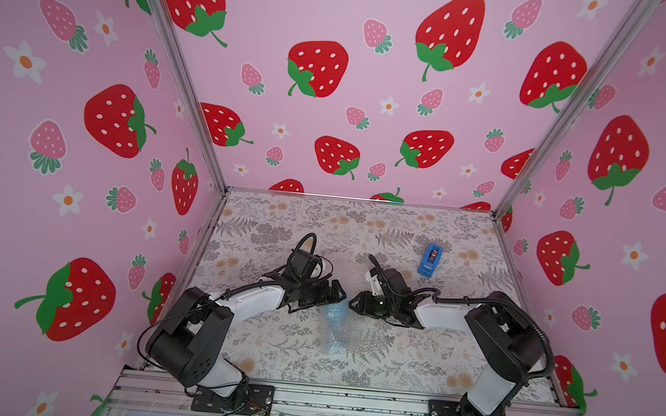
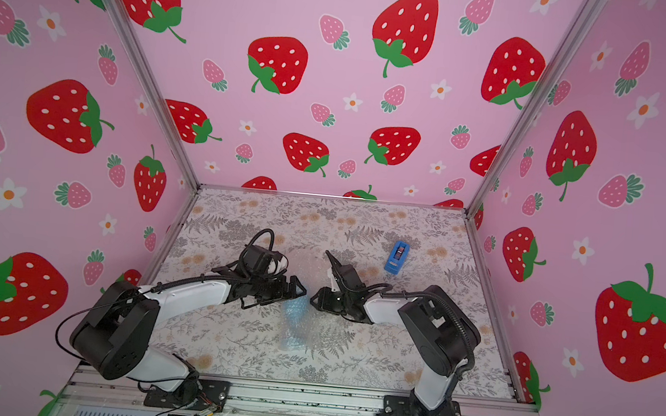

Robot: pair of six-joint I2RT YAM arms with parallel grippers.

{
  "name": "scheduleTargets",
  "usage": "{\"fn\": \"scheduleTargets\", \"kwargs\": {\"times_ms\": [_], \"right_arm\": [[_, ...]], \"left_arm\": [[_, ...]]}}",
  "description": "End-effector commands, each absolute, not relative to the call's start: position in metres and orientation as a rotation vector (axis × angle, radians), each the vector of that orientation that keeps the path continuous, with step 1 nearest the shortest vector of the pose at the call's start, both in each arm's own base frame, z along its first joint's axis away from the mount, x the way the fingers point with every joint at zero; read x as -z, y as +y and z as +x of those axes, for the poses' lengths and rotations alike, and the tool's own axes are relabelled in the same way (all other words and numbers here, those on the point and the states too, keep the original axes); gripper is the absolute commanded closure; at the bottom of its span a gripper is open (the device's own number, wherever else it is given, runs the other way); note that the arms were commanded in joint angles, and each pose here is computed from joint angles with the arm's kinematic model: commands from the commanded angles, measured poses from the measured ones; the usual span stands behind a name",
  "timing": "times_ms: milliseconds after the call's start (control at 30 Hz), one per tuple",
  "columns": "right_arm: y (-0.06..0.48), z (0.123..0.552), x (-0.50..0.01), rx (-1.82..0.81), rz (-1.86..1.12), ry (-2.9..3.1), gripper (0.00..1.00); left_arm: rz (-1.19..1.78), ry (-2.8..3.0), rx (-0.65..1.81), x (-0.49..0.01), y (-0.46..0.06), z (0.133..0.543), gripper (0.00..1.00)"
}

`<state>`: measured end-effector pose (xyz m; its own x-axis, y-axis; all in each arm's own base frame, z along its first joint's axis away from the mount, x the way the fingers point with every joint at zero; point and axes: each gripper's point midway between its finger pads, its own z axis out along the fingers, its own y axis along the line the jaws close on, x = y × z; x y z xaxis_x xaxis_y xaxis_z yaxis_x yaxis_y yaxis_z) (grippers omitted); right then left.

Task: Wrap wine glasses in bubble wrap
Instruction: Wrap the wine glass in bubble wrap.

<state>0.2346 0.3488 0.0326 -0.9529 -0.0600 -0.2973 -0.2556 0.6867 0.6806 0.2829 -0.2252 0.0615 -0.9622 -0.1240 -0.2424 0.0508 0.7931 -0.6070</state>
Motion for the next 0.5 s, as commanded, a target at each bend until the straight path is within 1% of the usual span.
{"fn": "scheduleTargets", "kwargs": {"times_ms": [0, 100, 200, 467], "right_arm": [[0.348, 0.234, -0.022, -1.075, -0.254, 2.679, 0.62], [0.348, 0.234, -0.021, -1.065, -0.256, 2.686, 0.62], [0.344, 0.234, -0.019, -1.031, -0.258, 2.698, 0.62], [0.315, 0.231, -0.014, -0.824, -0.273, 2.750, 0.61]], "left_arm": [[-0.030, 2.717, 0.890, -0.069, -0.228, 0.291, 0.13], [-0.010, 2.747, 0.822, -0.065, -0.228, 0.290, 0.18], [0.020, 2.782, 0.738, -0.062, -0.228, 0.287, 0.21], [0.093, 2.844, 0.433, -0.060, -0.218, 0.283, 0.24]]}}
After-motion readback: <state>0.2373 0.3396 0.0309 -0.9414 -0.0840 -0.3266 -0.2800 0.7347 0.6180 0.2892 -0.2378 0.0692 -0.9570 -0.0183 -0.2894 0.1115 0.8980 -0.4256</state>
